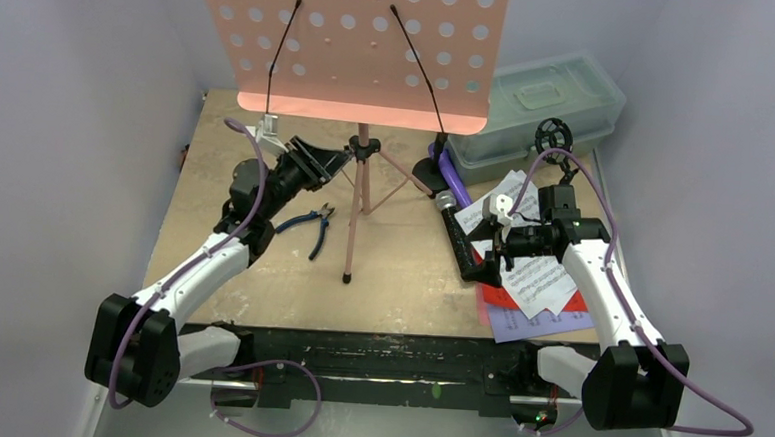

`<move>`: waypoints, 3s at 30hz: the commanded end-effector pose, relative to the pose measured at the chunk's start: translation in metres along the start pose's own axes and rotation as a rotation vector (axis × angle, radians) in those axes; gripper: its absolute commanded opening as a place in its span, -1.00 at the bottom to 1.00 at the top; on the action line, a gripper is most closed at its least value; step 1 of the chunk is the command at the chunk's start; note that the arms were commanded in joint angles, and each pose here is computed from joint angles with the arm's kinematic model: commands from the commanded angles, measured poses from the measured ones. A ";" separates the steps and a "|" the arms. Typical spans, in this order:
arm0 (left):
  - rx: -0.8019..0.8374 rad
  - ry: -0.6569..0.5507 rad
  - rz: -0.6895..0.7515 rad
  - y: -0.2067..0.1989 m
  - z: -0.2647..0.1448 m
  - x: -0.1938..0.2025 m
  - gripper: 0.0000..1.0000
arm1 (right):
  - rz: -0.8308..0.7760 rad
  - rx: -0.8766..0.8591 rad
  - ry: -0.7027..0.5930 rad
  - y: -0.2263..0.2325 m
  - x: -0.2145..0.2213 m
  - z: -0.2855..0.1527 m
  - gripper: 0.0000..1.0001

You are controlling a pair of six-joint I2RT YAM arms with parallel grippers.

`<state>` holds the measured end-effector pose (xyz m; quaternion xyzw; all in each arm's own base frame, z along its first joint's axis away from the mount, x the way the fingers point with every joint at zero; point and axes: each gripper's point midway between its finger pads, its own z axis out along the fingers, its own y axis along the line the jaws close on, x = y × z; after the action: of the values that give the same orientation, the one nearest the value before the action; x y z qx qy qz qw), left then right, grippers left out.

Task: Pack up the instrument practice props
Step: Unscrew the knob on the music stand.

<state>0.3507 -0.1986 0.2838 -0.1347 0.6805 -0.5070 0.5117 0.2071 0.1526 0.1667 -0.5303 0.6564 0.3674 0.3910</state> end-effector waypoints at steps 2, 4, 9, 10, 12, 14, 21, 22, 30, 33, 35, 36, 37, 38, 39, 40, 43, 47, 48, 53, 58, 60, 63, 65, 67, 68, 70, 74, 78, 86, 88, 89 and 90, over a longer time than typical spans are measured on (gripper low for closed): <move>0.056 -0.078 -0.111 -0.017 0.007 -0.020 -0.25 | -0.016 -0.014 -0.020 0.000 -0.008 -0.002 0.82; 0.019 -0.072 -0.165 -0.011 0.011 -0.019 -0.27 | -0.016 -0.014 -0.020 0.000 -0.008 -0.002 0.82; -0.035 -0.046 -0.277 0.000 0.015 -0.012 -0.64 | -0.018 -0.016 -0.018 0.001 -0.007 -0.002 0.83; -0.049 -0.043 -0.304 0.003 0.015 -0.011 -0.81 | -0.018 -0.016 -0.018 0.001 -0.007 -0.002 0.83; -0.072 -0.041 -0.356 0.005 0.014 -0.010 -1.00 | -0.018 -0.017 -0.018 0.001 -0.007 -0.002 0.83; -0.115 -0.042 -0.432 0.011 0.012 -0.008 -1.00 | -0.018 -0.019 -0.018 0.001 -0.007 -0.002 0.83; -0.153 -0.037 -0.777 0.007 0.003 -0.004 -1.00 | -0.014 -0.022 -0.018 0.002 -0.006 -0.001 0.83; -0.116 -0.047 -0.797 -0.001 0.001 -0.009 -0.98 | -0.013 -0.022 -0.017 0.002 -0.006 -0.001 0.83; -0.026 -0.099 -0.754 -0.032 -0.015 -0.030 -0.18 | -0.010 -0.024 -0.017 0.002 -0.006 -0.001 0.84; -0.074 -0.118 -0.701 -0.021 -0.021 -0.027 -0.03 | -0.011 -0.024 -0.016 0.002 -0.006 -0.002 0.84; -0.107 -0.122 -0.654 -0.011 -0.026 -0.022 0.01 | -0.011 -0.025 -0.016 0.003 -0.006 -0.001 0.84; -0.118 -0.121 -0.630 -0.007 -0.028 -0.019 0.02 | -0.012 -0.024 -0.017 0.003 -0.006 -0.002 0.84; -0.122 -0.117 -0.600 -0.004 -0.031 -0.015 0.03 | -0.014 -0.024 -0.017 0.003 -0.006 -0.002 0.84; -0.118 -0.115 -0.559 -0.002 -0.033 -0.013 0.09 | -0.013 -0.025 -0.017 0.003 -0.006 -0.002 0.84; -0.115 -0.113 -0.514 -0.001 -0.036 -0.011 0.13 | -0.012 -0.024 -0.016 0.003 -0.006 -0.002 0.84; -0.101 -0.109 -0.464 -0.001 -0.039 -0.009 0.15 | -0.013 -0.025 -0.016 0.003 -0.006 -0.002 0.84; -0.015 -0.098 -0.250 -0.010 -0.050 -0.005 0.27 | -0.013 -0.027 -0.016 0.003 -0.006 -0.002 0.84; 0.095 -0.132 0.013 -0.025 -0.067 -0.007 0.70 | -0.015 -0.026 -0.016 0.003 -0.006 -0.002 0.84; 0.096 -0.149 0.055 -0.024 -0.071 -0.009 0.96 | -0.013 -0.027 -0.015 0.003 -0.006 -0.002 0.84; 0.146 -0.228 0.336 -0.026 -0.089 -0.013 0.96 | -0.015 -0.027 -0.017 0.003 -0.006 -0.002 0.85; 0.180 -0.165 0.722 -0.035 -0.088 -0.012 0.83 | -0.013 -0.030 -0.017 0.003 -0.006 -0.001 0.85; 0.188 -0.177 0.823 -0.040 -0.087 -0.017 0.83 | -0.010 -0.031 -0.017 0.002 -0.006 -0.001 0.85; 0.203 -0.253 0.940 -0.052 -0.086 -0.027 0.83 | -0.008 -0.033 -0.015 0.002 -0.005 -0.001 0.85; 0.201 -0.298 0.996 -0.057 -0.083 -0.032 0.83 | -0.009 -0.033 -0.014 0.002 -0.005 -0.001 0.85; 0.216 -0.332 1.017 -0.062 -0.078 -0.033 0.83 | -0.006 -0.034 -0.013 0.002 -0.004 -0.001 0.85; 0.230 -0.346 1.020 -0.066 -0.075 -0.032 0.82 | -0.005 -0.034 -0.013 0.002 -0.004 -0.001 0.85; 0.251 -0.369 1.021 -0.074 -0.067 -0.032 0.79 | -0.005 -0.034 -0.012 0.002 -0.004 -0.001 0.85; 0.254 -0.395 1.007 -0.079 -0.050 -0.034 0.74 | -0.007 -0.033 -0.010 0.002 -0.004 -0.001 0.85; 0.271 -0.406 0.998 -0.084 -0.033 -0.037 0.69 | -0.009 -0.035 -0.010 0.003 -0.004 -0.001 0.85; 0.241 -0.423 1.036 -0.076 -0.017 -0.039 0.68 | -0.009 -0.040 -0.007 0.004 -0.002 -0.001 0.86; 0.235 -0.407 1.052 -0.070 -0.017 -0.035 0.69 | -0.012 -0.041 -0.007 0.004 -0.002 -0.001 0.86; 0.229 -0.403 1.076 -0.067 -0.017 -0.034 0.70 | -0.010 -0.043 -0.006 0.004 -0.002 -0.001 0.86; 0.227 -0.402 1.088 -0.065 -0.017 -0.033 0.71 | -0.010 -0.044 -0.005 0.004 -0.002 0.000 0.86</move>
<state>0.3327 -0.1987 0.3340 0.1845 0.5237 -0.2311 0.7989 0.1999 0.1516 0.1569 -0.5340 0.6594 0.3799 0.3685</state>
